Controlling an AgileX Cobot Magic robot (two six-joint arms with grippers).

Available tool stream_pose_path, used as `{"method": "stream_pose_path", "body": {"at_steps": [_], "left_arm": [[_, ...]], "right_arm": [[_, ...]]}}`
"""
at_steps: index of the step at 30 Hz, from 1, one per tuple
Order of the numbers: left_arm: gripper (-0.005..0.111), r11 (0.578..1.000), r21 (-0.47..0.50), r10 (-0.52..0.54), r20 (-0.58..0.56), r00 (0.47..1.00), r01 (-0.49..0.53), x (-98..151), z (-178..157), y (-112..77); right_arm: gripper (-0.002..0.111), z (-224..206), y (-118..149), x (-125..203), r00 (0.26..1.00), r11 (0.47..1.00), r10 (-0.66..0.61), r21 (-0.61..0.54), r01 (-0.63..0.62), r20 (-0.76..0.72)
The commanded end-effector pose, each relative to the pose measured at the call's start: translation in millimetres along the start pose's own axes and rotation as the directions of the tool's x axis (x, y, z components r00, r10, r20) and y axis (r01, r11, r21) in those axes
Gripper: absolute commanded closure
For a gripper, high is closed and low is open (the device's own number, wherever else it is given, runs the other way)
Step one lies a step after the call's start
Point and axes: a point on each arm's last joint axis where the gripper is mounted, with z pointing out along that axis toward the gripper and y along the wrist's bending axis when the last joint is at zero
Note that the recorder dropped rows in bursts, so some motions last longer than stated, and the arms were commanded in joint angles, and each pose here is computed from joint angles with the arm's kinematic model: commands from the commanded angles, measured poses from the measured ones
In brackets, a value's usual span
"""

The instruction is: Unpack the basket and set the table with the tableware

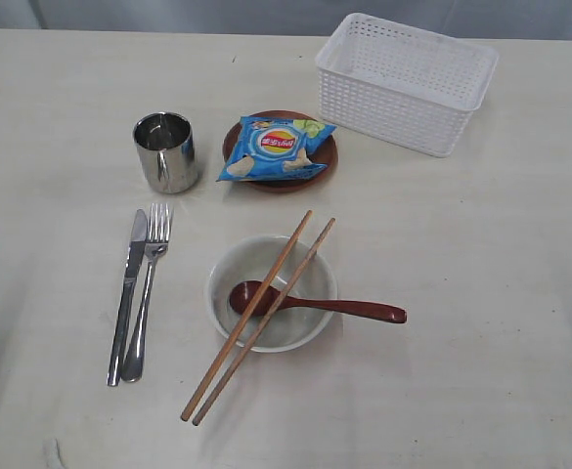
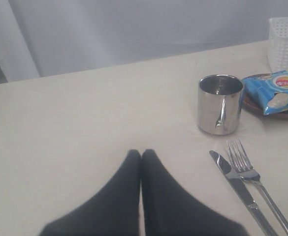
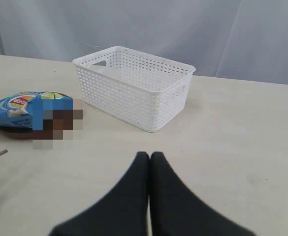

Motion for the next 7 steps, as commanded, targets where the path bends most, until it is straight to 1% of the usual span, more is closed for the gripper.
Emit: {"method": "stream_pose_path", "body": {"at_steps": [1, 7], "left_arm": [[0.107, 1.0, -0.002, -0.002, 0.005, 1.0, 0.002, 0.2, 0.0, 0.1], [0.107, 1.0, -0.002, -0.002, 0.005, 1.0, 0.002, 0.2, 0.0, 0.1]], "right_arm": [[0.109, -0.1, -0.6, -0.2, 1.0, 1.0, -0.001, 0.009, 0.001, 0.011], [0.109, -0.1, -0.6, -0.2, 1.0, 1.0, 0.001, 0.009, -0.001, 0.011]]}}
